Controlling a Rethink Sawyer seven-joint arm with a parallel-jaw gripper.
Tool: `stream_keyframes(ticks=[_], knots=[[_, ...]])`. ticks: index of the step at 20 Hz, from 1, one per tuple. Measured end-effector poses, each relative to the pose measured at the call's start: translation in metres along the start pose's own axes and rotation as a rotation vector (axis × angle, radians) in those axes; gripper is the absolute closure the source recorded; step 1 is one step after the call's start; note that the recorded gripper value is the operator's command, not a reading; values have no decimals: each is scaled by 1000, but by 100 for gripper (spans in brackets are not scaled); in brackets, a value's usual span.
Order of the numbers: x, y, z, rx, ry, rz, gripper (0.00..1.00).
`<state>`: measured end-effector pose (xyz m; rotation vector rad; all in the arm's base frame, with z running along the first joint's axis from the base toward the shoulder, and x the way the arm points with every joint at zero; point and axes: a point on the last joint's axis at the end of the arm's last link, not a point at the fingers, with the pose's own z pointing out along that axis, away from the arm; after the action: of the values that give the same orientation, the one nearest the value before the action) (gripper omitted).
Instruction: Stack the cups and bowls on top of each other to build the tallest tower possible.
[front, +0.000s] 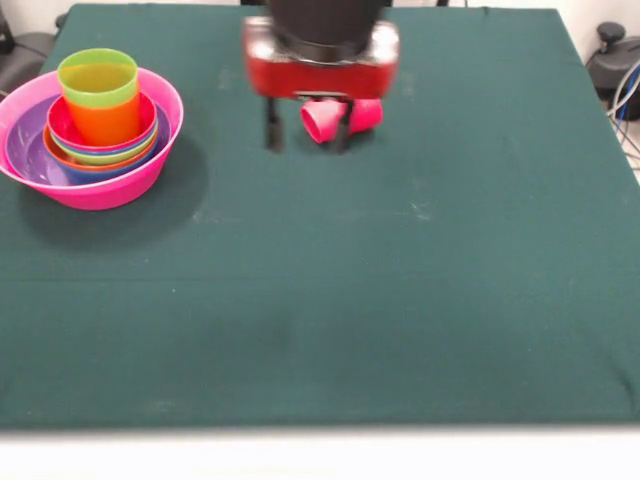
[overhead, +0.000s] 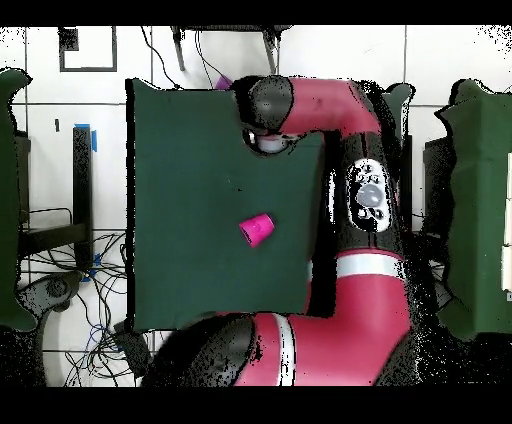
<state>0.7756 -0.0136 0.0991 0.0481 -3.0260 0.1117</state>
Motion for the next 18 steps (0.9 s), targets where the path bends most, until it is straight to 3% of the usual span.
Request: stream_keyframes(ticks=[6,9,13,18], knots=[[9,75,8,89,34,86,0],[16,98,14,117,40,124,0],[23,103,23,129,35,152,0],[40,83,43,151,18,162,0]])
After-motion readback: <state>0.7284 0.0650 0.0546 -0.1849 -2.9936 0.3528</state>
